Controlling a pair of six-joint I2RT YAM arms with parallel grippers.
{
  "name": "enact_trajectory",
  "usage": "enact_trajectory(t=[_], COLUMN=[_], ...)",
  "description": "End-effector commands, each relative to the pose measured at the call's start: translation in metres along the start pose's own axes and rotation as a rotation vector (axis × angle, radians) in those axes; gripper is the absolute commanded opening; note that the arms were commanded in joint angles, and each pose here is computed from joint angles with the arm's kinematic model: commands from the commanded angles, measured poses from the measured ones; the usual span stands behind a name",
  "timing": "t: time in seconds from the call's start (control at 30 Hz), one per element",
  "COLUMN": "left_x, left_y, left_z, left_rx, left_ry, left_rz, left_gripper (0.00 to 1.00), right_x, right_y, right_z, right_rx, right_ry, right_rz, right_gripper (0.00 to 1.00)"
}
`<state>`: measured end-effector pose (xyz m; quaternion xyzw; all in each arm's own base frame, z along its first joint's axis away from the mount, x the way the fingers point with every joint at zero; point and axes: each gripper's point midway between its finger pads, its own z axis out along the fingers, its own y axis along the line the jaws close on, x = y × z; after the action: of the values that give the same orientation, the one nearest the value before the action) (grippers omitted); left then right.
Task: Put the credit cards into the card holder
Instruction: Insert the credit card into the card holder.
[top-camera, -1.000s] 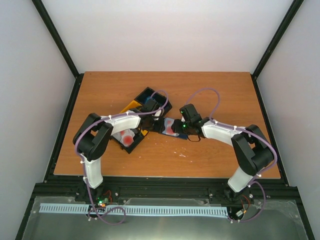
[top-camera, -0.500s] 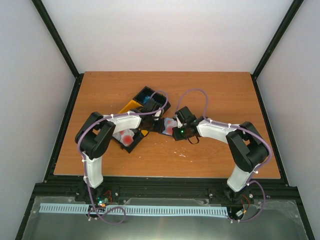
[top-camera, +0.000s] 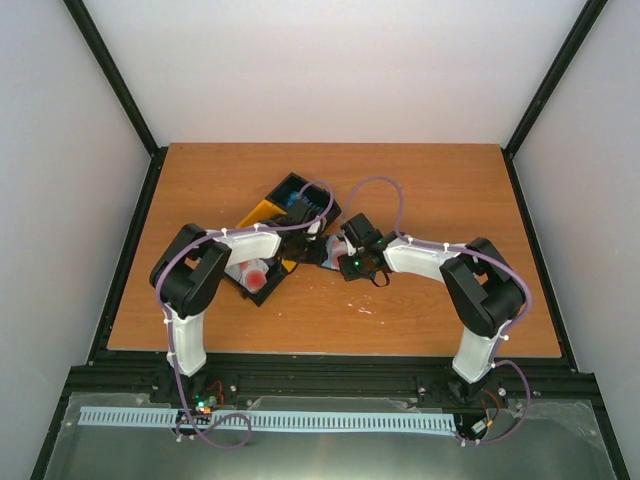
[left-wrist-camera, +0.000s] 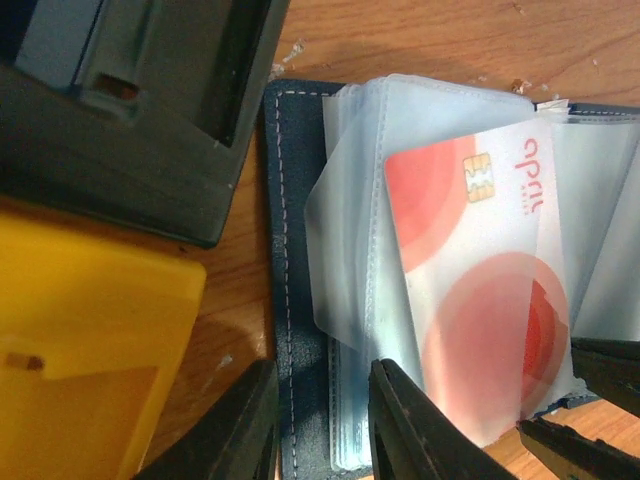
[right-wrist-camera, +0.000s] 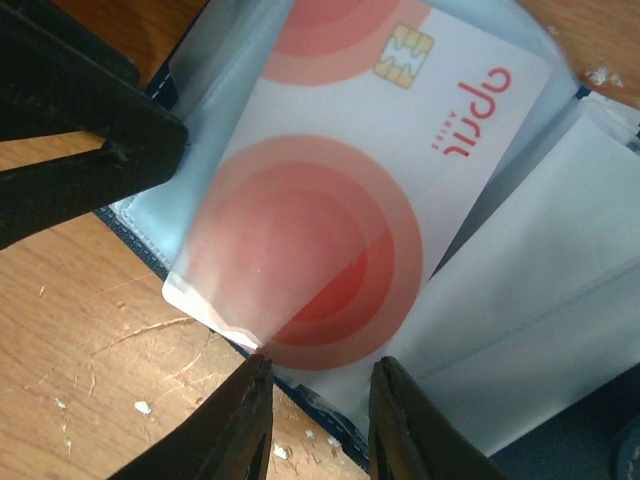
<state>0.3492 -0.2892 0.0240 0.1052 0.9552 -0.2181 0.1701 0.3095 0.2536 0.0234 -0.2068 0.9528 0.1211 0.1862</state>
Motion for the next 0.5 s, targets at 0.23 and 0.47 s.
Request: enact_trajectory(t=[0.23,0.47], left_x=[0.012,0.012], left_y=[0.005,0.003], left_z=[0.005,0.002], left_rx=[0.014,0.020], left_ry=[0.032,0.026], left_rz=[-0.028,-0.024], left_gripper=[0.24,0.23], right_x=[-0.023,-0.028], right_y=[0.009,0.017], right_z=[0.003,0.000], right_rx=[-0.040,-0.097], right_ry=[-0.083,-0.123], right_rz=[0.127,0.184], right_gripper=[0.25,0.26])
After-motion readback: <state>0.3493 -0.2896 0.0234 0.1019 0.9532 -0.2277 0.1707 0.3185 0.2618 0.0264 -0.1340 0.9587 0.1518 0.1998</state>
